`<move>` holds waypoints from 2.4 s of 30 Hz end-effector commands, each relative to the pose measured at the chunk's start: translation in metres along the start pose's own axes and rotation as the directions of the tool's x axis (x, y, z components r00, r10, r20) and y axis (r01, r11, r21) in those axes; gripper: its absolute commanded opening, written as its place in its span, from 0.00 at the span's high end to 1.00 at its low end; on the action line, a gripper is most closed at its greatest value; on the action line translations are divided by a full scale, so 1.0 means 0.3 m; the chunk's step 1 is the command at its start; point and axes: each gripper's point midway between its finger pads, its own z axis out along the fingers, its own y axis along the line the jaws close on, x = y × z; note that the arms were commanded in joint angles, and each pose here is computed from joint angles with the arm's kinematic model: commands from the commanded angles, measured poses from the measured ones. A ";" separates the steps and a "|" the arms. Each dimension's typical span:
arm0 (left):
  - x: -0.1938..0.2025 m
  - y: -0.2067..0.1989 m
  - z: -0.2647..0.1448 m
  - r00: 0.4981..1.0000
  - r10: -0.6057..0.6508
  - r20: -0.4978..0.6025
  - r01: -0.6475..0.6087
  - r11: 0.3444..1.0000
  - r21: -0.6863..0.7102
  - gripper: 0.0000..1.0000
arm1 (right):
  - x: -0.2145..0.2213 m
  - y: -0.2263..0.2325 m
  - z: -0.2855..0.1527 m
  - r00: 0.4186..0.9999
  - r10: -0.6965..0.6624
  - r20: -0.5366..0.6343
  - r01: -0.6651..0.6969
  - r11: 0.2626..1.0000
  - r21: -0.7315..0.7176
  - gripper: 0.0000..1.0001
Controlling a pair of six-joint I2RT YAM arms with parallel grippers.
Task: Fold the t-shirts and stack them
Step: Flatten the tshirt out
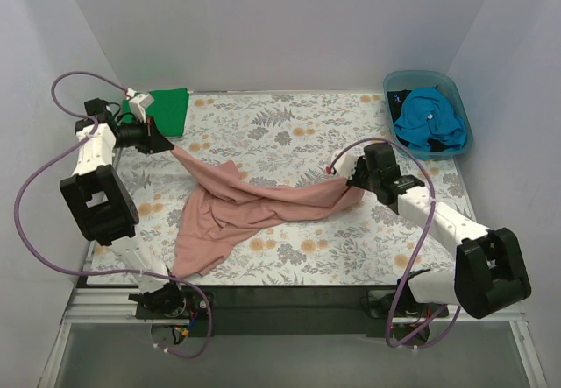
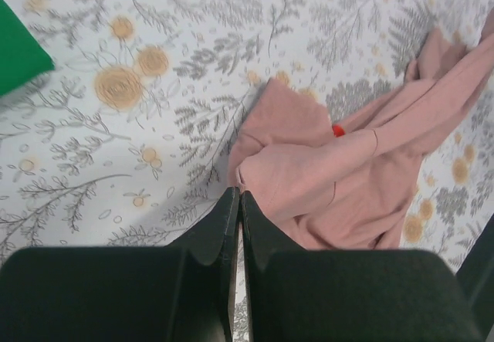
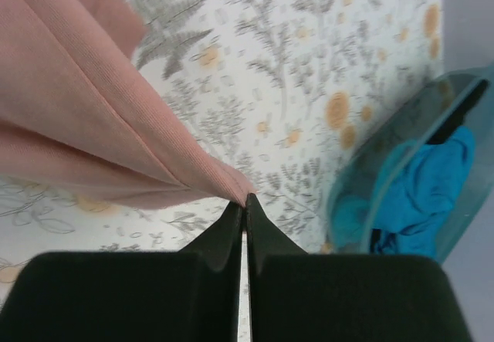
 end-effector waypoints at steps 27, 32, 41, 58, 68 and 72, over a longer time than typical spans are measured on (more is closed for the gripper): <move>-0.953 -0.861 -1.093 0.249 0.786 0.566 -0.065 0.597 -0.800 1.00 | -0.472 -0.989 -1.155 0.860 0.009 0.510 -0.375 0.689 0.620 0.99; -0.883 -1.110 -1.258 0.052 0.872 0.487 -0.006 0.487 -0.873 1.00 | -0.470 -0.950 -1.422 0.814 -0.082 0.575 -0.429 0.583 0.690 0.99; -0.806 -1.391 -1.479 -0.138 0.947 0.290 0.133 0.308 -0.942 1.00 | -0.462 -0.856 -1.827 0.747 -0.294 0.596 -0.473 0.395 0.787 0.99; -0.721 -0.779 -0.871 0.368 0.825 0.428 -0.280 0.537 -0.795 1.00 | -0.431 -0.864 -0.923 0.868 -0.169 0.467 -0.219 0.713 0.665 0.99; -0.362 -0.263 -0.192 0.767 0.561 0.310 -0.331 0.761 -0.558 1.00 | -0.298 -0.654 -0.209 0.922 -0.068 0.381 -0.097 0.913 0.397 0.99; -0.270 -0.091 0.040 0.829 0.518 0.210 -0.329 0.756 -0.566 1.00 | -0.229 -0.624 0.062 0.953 0.006 0.304 -0.104 0.946 0.306 0.99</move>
